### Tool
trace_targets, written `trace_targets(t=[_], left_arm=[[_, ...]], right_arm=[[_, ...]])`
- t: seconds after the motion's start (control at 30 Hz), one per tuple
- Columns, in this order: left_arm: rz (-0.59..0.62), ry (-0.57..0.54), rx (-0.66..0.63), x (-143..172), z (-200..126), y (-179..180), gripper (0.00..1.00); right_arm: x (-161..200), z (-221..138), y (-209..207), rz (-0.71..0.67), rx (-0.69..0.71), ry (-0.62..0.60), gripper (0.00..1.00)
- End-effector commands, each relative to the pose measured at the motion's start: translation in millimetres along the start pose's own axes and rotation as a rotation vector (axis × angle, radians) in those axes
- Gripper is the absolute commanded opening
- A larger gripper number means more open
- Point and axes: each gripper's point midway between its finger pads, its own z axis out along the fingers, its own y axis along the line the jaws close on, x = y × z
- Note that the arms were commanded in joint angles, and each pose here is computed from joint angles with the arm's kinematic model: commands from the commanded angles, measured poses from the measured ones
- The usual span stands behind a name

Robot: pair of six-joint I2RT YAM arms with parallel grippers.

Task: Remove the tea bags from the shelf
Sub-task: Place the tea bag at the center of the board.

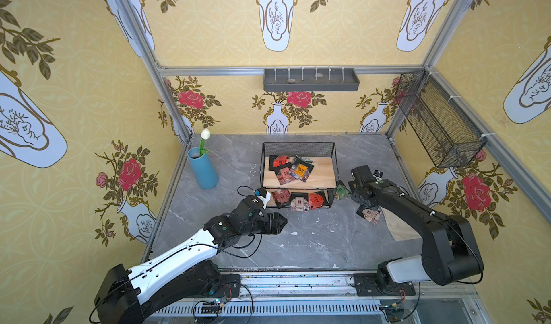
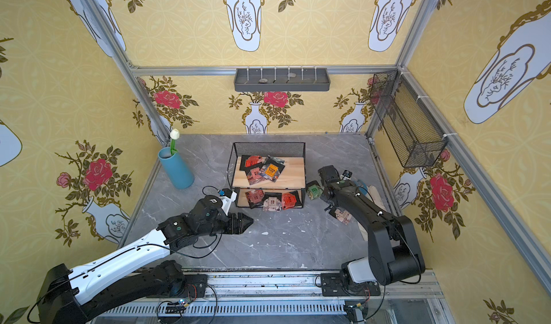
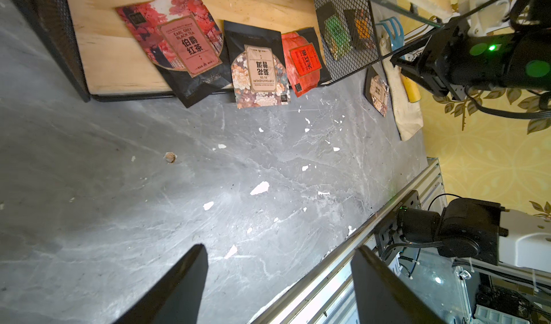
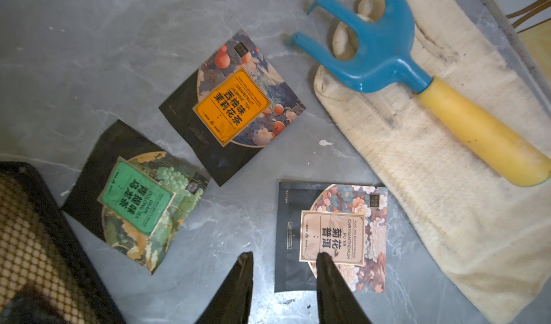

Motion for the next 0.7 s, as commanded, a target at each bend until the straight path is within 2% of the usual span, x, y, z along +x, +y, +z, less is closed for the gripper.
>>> trace_targets(t=[0.0,0.67], left_arm=[[-0.001,-0.014,-0.002,-2.7,-0.9,0.0,0.85],[0.004,-0.036,-0.044,-9.2,-8.6,2.9,0.85]], right_arm=[[-6.9,-9.9,4.5,-0.003,-0.038,-0.026,0.44],[-18.3,-41.8,11.5,-0.028,-0.132,-0.096,0.58]])
